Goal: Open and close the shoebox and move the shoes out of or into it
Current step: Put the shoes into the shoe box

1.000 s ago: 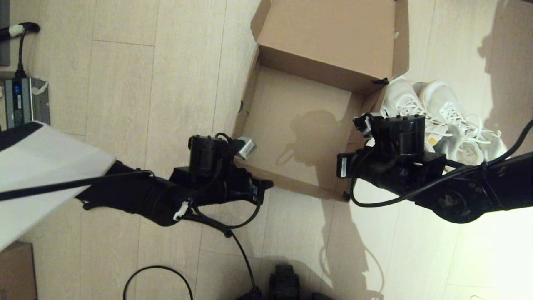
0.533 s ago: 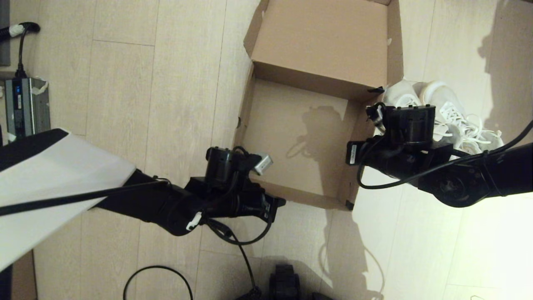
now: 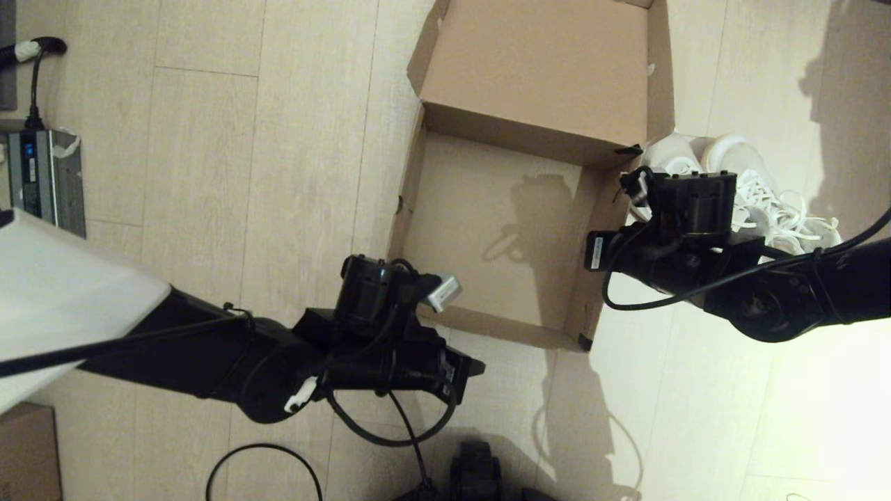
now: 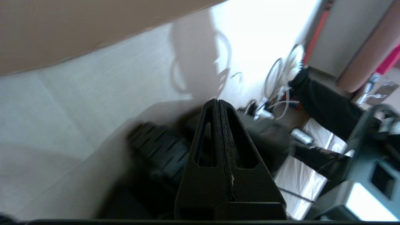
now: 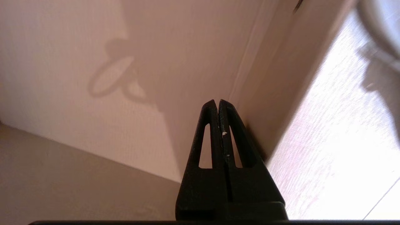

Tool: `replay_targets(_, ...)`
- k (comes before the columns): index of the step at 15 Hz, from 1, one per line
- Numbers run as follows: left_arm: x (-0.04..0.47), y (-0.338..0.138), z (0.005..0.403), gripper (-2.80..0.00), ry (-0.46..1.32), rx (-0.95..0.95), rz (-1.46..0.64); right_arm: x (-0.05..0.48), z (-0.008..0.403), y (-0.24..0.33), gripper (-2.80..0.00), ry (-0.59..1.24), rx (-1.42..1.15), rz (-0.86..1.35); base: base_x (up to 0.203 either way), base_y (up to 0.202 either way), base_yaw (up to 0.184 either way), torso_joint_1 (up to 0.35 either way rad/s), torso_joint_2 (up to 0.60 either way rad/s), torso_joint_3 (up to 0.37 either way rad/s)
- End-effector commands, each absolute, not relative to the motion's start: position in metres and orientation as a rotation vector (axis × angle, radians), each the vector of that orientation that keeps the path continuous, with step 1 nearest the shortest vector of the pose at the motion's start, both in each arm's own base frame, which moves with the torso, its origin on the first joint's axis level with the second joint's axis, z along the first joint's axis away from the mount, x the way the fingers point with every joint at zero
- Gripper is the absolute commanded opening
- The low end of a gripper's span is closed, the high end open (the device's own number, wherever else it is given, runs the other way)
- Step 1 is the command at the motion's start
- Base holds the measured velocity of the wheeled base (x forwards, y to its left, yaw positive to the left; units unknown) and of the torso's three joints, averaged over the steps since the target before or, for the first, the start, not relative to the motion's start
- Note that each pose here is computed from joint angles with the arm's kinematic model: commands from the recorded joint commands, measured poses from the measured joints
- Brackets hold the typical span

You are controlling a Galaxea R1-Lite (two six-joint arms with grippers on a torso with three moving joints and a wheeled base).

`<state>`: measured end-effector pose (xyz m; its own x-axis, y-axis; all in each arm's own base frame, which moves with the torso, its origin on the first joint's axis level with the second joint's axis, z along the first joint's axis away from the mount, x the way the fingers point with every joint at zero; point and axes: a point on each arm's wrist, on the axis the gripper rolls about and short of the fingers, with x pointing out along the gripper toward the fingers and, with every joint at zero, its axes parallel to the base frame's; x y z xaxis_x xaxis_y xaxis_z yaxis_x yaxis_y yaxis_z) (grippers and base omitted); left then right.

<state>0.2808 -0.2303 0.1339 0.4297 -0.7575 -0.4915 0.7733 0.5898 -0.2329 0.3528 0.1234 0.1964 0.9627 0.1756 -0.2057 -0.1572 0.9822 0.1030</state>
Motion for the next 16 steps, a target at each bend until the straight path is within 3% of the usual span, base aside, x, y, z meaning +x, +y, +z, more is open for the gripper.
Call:
replay_targets(1,0.275,-0.234,0.156,-2.80,0.526,0.017,-0.975,0.348,0.211,0.121,-2.80,0.176,0.097,0.170,0.000,0.000,0.000,0.000,0.00,0.000)
replay_targets(7,0.299,-0.204,0.253,-2.80,0.195,-0.038,-0.807,0.314,0.308,0.080,-2.80,0.063,0.106,0.090,0.000,0.000,0.000,0.000,0.00,0.000)
replay_targets(11,0.313,-0.179,0.281,-2.80,0.092,-0.045,-0.706,0.313,0.342,0.012,-2.80,-0.029,-0.277,-0.124,0.000,0.000,0.000,0.000,0.00,0.000)
replay_targets(14,0.328,-0.150,0.289,-2.80,0.055,-0.022,-0.618,0.298,0.349,-0.017,-2.80,-0.046,-0.408,-0.184,0.000,0.000,0.000,0.000,0.00,0.000)
replay_targets(15,0.333,-0.140,0.290,-2.80,0.049,-0.020,-0.588,0.290,0.348,-0.030,0.00,-0.020,-0.444,-0.200,0.000,0.000,0.000,0.000,0.00,0.000)
replay_targets(16,0.336,-0.132,0.291,-2.80,0.045,-0.018,-0.568,0.278,0.346,-0.041,0.00,0.026,-0.499,-0.213,0.000,0.000,0.000,0.000,0.00,0.000)
